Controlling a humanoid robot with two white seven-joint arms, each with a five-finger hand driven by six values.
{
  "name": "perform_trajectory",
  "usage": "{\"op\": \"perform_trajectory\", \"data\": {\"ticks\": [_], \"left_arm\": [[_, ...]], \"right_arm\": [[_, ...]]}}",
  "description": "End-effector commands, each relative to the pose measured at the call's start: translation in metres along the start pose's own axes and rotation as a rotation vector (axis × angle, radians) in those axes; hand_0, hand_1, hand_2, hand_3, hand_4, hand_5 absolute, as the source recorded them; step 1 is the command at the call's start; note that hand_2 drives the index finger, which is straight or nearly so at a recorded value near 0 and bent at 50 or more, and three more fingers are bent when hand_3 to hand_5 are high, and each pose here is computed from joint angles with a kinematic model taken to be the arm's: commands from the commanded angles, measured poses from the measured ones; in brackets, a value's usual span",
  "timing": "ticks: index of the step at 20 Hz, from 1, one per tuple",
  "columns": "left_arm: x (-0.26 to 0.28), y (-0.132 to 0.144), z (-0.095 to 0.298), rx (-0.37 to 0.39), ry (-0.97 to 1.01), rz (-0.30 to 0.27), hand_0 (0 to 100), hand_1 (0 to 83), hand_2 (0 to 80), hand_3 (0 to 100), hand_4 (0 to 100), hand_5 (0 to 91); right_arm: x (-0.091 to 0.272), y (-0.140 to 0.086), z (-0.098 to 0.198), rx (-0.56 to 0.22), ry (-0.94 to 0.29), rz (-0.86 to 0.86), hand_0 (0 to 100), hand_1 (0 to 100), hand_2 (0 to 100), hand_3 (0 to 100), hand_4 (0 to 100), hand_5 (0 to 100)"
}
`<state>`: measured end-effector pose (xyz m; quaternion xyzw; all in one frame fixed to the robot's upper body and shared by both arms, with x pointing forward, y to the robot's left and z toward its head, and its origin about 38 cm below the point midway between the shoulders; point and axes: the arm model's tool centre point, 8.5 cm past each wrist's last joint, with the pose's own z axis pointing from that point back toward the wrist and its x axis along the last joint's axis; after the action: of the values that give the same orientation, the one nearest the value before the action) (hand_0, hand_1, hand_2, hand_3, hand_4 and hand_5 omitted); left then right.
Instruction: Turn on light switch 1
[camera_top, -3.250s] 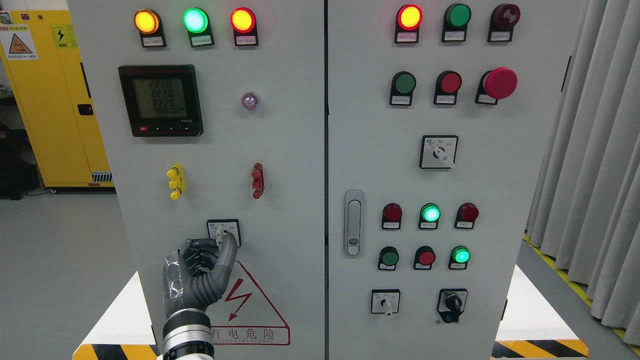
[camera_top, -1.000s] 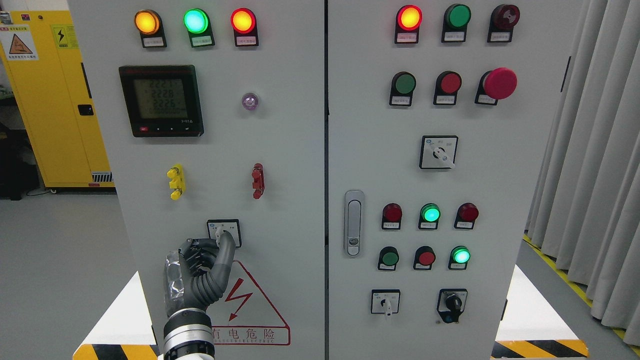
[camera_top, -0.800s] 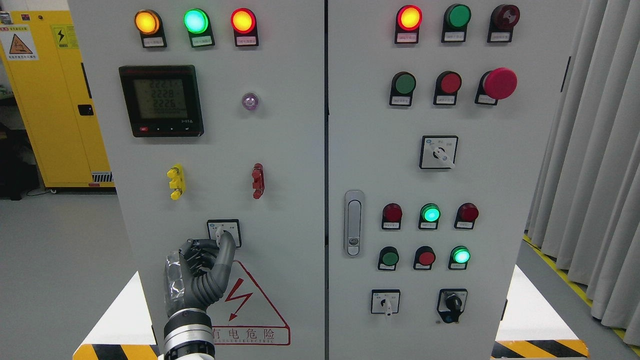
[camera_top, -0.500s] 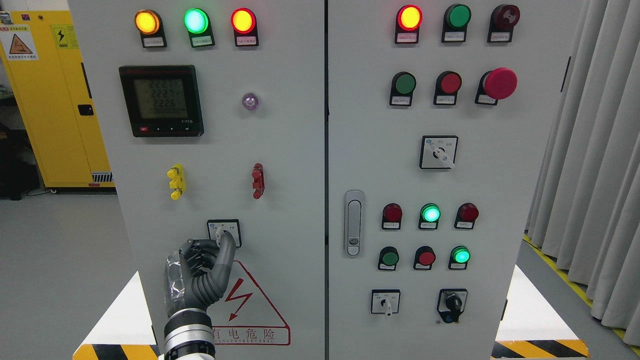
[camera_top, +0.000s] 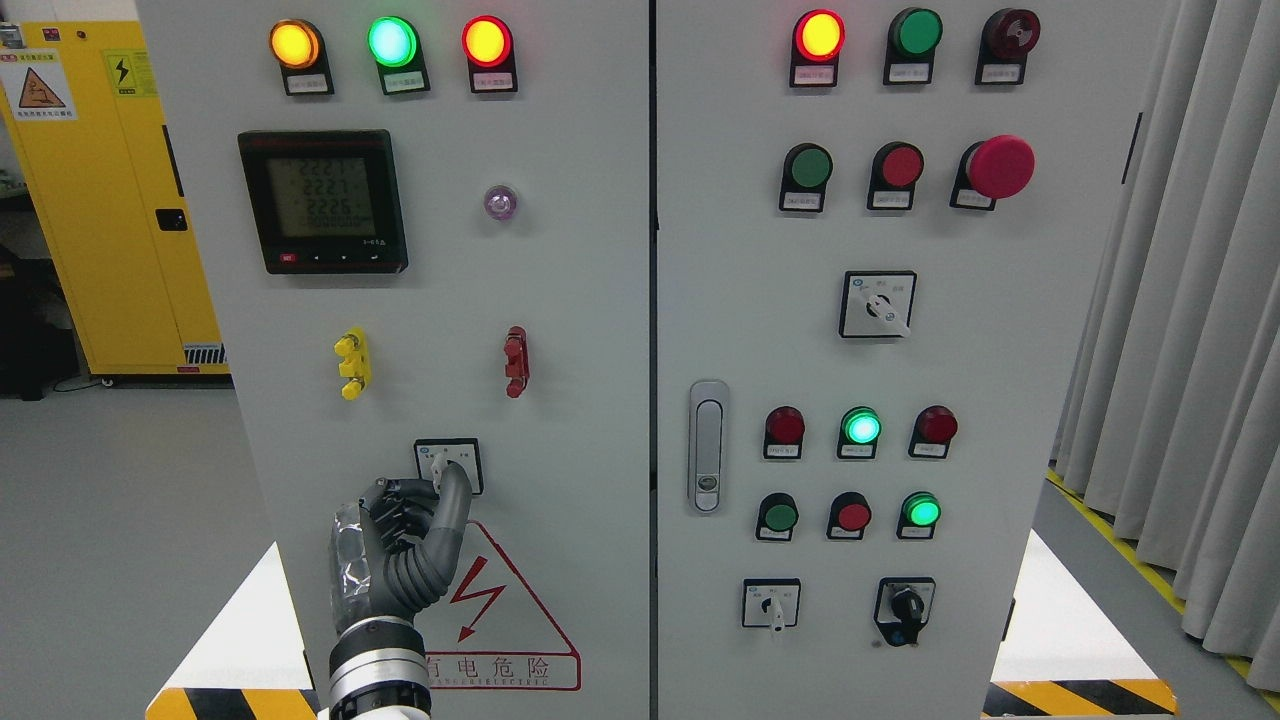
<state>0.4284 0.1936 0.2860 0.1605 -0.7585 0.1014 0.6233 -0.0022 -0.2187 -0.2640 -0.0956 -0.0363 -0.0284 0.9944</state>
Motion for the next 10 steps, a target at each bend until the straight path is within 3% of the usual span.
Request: {"op": "perform_trajectory", "data": {"ticks": [1, 10], "left_arm": [[0.0001, -0.0008, 0.0001, -0.003, -0.002, 0.001, 44, 56.5, 63.9, 90, 84, 79.3], [0.0001, -0.0009, 0.0001, -0.004, -0.001, 0.003, 50, 54.3, 63.5, 90, 84, 79.3]], "right_arm": [[0.0, 0.0, 0.0, 0.0, 0.0, 0.0, 0, 50, 4, 0, 0, 0], [0.0, 0.0, 0.0, 0.0, 0.0, 0.0, 0, 50, 4, 0, 0, 0]]}}
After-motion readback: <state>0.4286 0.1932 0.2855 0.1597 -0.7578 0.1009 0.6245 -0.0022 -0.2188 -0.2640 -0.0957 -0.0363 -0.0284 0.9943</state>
